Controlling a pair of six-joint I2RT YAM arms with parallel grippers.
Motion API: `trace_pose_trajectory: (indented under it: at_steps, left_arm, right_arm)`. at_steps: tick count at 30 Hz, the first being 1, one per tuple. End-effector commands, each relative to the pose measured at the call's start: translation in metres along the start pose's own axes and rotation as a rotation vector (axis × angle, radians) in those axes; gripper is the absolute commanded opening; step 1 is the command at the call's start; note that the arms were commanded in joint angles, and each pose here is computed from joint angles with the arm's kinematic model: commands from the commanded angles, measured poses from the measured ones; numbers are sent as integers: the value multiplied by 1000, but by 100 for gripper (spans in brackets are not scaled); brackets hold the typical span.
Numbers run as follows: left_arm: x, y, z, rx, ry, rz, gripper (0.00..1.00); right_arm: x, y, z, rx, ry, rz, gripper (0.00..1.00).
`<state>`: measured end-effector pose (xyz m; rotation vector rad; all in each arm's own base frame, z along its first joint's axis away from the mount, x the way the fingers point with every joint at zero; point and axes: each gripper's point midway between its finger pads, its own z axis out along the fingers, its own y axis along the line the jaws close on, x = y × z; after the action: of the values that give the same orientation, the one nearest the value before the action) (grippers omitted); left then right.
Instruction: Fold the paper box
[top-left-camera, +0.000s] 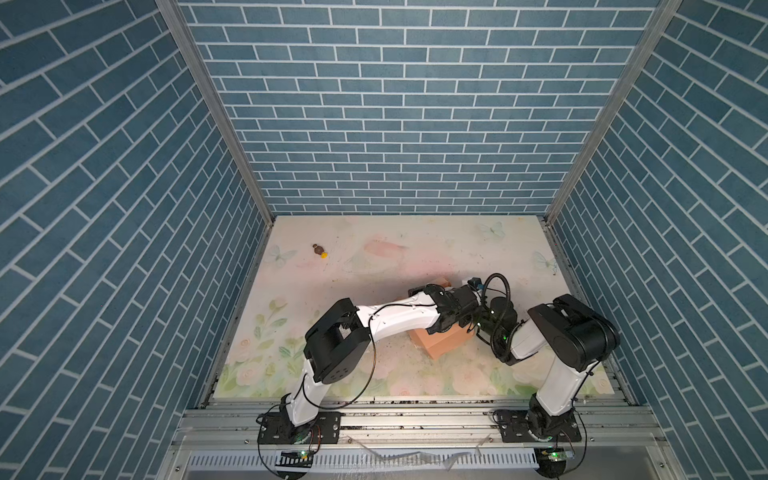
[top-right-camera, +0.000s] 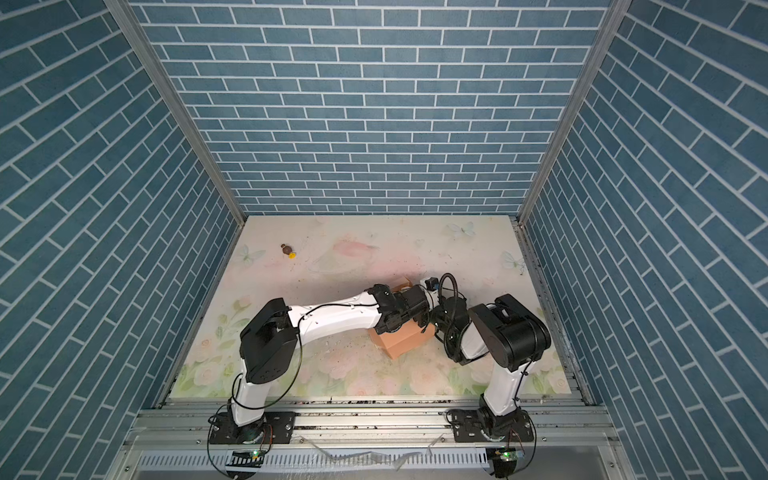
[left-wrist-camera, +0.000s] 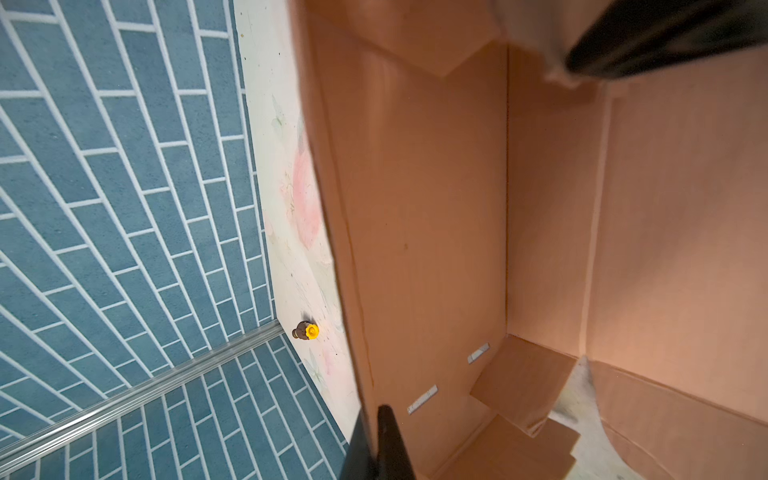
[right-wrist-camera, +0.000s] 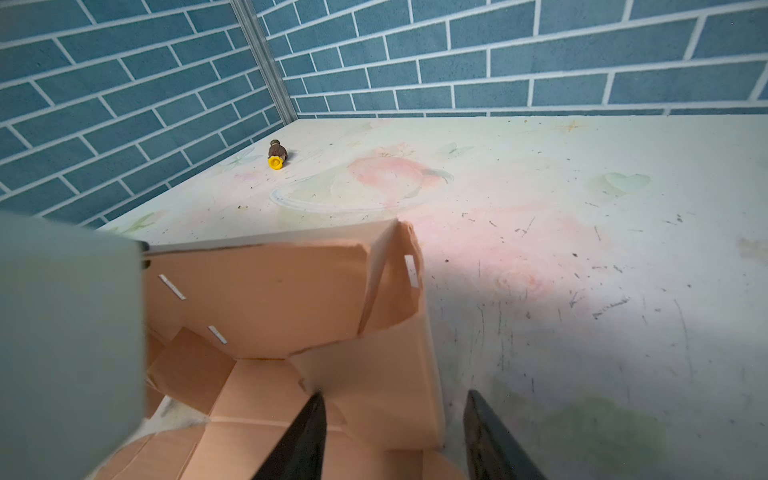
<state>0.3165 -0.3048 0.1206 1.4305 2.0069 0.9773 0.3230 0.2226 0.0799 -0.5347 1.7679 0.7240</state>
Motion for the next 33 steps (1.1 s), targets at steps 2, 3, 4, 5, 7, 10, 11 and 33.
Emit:
trace_pose_trajectory:
  at_steps: [2,3,4,5,7,10,11,33]
  left_arm:
    - [3,-1,-7,17,-11,13,6]
    - [3,-1,-8,17,-11,13,6]
    - [3,0,-7,16,-9,14,6]
    - [3,-1,-7,15,-10,15,6]
    - [3,-1,-7,19,-8,15,6]
    - [3,-1,-8,22,-9,13,6]
    - [3,-1,-8,23,-9,14,6]
    - [2,0,-11,31,-16,7,6]
  right_arm:
    - [-20,1,-1,7,-61,-66,53]
    - [-19,2,0,-2,-59,-67,52]
    - [-18,3,2,-10,-56,-64,52]
    - [-17,3,3,-16,-56,-61,52]
    - [-15,2,3,-12,-55,-60,52]
    - [-13,0,3,3,-51,-71,52]
    - [-14,-1,4,2,-52,-72,52]
    - [-21,-2,5,8,-69,-72,54]
